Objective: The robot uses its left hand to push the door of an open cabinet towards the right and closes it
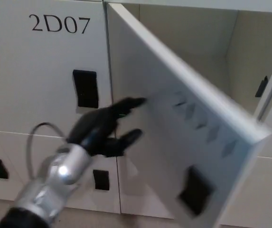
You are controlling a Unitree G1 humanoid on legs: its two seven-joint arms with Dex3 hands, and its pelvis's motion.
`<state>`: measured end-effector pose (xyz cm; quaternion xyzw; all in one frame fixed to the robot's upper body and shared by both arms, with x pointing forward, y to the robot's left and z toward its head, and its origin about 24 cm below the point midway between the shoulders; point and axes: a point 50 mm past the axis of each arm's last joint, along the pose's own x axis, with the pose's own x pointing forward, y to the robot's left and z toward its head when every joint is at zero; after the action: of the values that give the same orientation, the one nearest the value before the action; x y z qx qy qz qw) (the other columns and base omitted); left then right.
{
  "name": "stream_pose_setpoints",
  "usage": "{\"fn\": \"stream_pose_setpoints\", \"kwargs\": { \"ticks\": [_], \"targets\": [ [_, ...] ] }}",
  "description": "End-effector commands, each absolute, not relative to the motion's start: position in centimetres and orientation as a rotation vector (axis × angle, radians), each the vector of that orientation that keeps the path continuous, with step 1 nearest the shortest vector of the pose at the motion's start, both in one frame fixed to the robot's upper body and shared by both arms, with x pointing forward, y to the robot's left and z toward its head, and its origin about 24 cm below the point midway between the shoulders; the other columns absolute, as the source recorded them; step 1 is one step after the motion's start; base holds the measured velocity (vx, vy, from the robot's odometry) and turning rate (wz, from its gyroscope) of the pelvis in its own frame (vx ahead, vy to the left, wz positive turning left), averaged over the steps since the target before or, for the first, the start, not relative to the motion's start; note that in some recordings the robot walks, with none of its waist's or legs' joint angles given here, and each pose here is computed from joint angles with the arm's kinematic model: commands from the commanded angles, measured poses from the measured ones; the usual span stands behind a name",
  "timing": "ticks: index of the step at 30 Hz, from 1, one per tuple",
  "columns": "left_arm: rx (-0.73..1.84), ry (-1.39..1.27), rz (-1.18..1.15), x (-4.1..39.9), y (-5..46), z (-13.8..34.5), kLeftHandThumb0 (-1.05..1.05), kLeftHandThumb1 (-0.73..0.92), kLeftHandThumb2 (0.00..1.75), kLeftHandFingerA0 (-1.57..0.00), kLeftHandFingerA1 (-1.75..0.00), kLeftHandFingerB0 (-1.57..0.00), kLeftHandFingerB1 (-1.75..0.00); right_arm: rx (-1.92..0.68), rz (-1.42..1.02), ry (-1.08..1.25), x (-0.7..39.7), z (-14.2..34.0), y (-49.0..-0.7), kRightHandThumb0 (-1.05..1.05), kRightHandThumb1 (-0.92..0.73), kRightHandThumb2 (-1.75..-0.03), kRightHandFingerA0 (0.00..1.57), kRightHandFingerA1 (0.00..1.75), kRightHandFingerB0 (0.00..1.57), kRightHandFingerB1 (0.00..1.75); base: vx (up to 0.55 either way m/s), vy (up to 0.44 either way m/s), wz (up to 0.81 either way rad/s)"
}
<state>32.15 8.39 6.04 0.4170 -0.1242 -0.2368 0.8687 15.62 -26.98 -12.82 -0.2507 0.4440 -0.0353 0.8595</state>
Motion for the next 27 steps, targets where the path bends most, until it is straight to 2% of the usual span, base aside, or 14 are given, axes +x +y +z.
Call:
{"fn": "stream_pose_setpoints", "kwargs": {
  "ticks": [1,3,4,9,10,12,14,17,18,20,21,23,24,27],
  "targets": [
    [0.994,-0.738,-1.003,24.6,-13.9,15.0,-0.73,0.92,0.71,-0.33,-0.33,-0.24,-0.29,-0.557,-0.074,0.966,14.8,-13.2,-27.0,-0.55,-0.69,-0.98,0.36,0.52,0.29,0.47,0.00,0.000,0.00],
    [0.956,-0.788,-1.052,22.9,-15.5,16.2,-0.73,0.92,0.71,-0.33,-0.33,-0.24,-0.29,-0.548,-0.067,0.962,14.7,-13.2,-26.9,-0.55,-0.69,-0.98,0.36,0.52,0.29,0.47,0.00,0.000,0.00],
    [0.888,-0.844,-1.111,20.9,-16.3,16.7,-0.66,0.91,0.70,-0.33,-0.36,-0.24,-0.31,-0.544,-0.055,0.935,14.6,-13.0,-27.3,-0.53,-0.79,-0.65,0.42,0.34,0.51,0.37,0.00,0.000,0.00],
    [0.857,-0.897,-1.140,19.7,-16.2,17.0,-0.72,0.92,0.73,-0.31,-0.36,-0.22,-0.30,-0.549,-0.051,0.918,14.8,-12.7,-27.7,-0.53,-0.79,-0.65,0.42,0.34,0.51,0.37,0.00,0.000,0.00],
    [0.879,-0.894,-1.137,20.0,-15.6,16.1,-0.67,0.88,1.16,-0.06,-0.42,-0.01,-0.30,-0.552,-0.049,0.911,15.1,-12.6,-27.7,-0.53,-0.79,-0.65,0.42,0.34,0.51,0.37,0.02,-0.002,-0.07],
    [0.920,-0.870,-1.133,20.6,-14.1,14.3,-0.69,0.89,1.18,-0.03,-0.35,-0.03,-0.28,-0.558,-0.046,0.900,15.7,-12.3,-27.8,-0.53,-0.79,-0.65,0.42,0.34,0.51,0.37,0.00,0.000,0.00],
    [0.947,-0.816,-1.126,21.5,-13.0,13.3,-0.80,0.92,1.18,-0.06,-0.34,-0.06,-0.28,-0.556,-0.045,0.897,15.8,-12.3,-27.8,-0.53,-0.79,-0.65,0.42,0.34,0.51,0.37,0.00,0.000,0.00],
    [0.974,-0.734,-1.122,22.7,-11.1,12.3,-0.81,0.92,1.18,-0.03,-0.33,-0.02,-0.28,-0.552,-0.044,0.892,16.0,-12.3,-27.7,-0.53,-0.79,-0.65,0.42,0.34,0.51,0.37,0.00,0.000,0.00],
    [0.993,-0.707,-1.108,23.3,-9.8,11.9,-0.72,0.78,1.06,-0.24,-0.48,-0.16,-0.43,-0.504,-0.113,0.798,16.2,-11.9,-27.5,-0.14,-0.70,-0.59,0.53,0.56,0.58,0.52,0.00,0.000,0.00],
    [1.024,-0.669,-1.089,24.0,-8.0,11.4,-0.72,0.78,1.06,-0.24,-0.48,-0.16,-0.43,-0.435,-0.228,0.659,16.3,-11.2,-27.5,-0.14,-0.70,-0.59,0.53,0.56,0.58,0.52,0.00,0.000,0.00],
    [1.043,-0.583,-1.057,24.9,-5.5,10.2,-0.69,0.77,1.00,-0.27,-0.47,-0.19,-0.42,-0.487,-0.170,0.762,16.5,-11.6,-27.6,-0.53,-0.69,-0.99,0.35,0.53,0.24,0.46,0.00,0.000,0.00],
    [1.076,-0.459,-1.012,25.7,-1.6,8.7,-0.69,0.77,1.00,-0.27,-0.47,-0.19,-0.42,-0.572,-0.099,0.917,16.6,-12.1,-28.0,-0.53,-0.69,-0.99,0.35,0.53,0.24,0.46,0.00,0.000,0.00],
    [1.060,-0.417,-0.988,25.9,-0.2,7.8,-0.65,0.92,0.68,-0.35,-0.34,-0.25,-0.30,-0.564,-0.098,0.918,16.5,-12.1,-28.0,-0.53,-0.69,-1.00,0.37,0.54,0.25,0.47,0.00,0.000,0.00],
    [0.991,-0.289,-0.920,26.0,3.6,5.4,-0.64,0.90,0.67,-0.35,-0.35,-0.27,-0.30,-0.553,-0.095,0.914,16.2,-12.2,-28.1,-0.54,-0.67,-1.01,0.38,0.54,0.26,0.48,0.00,0.000,0.00]
  ]
}}
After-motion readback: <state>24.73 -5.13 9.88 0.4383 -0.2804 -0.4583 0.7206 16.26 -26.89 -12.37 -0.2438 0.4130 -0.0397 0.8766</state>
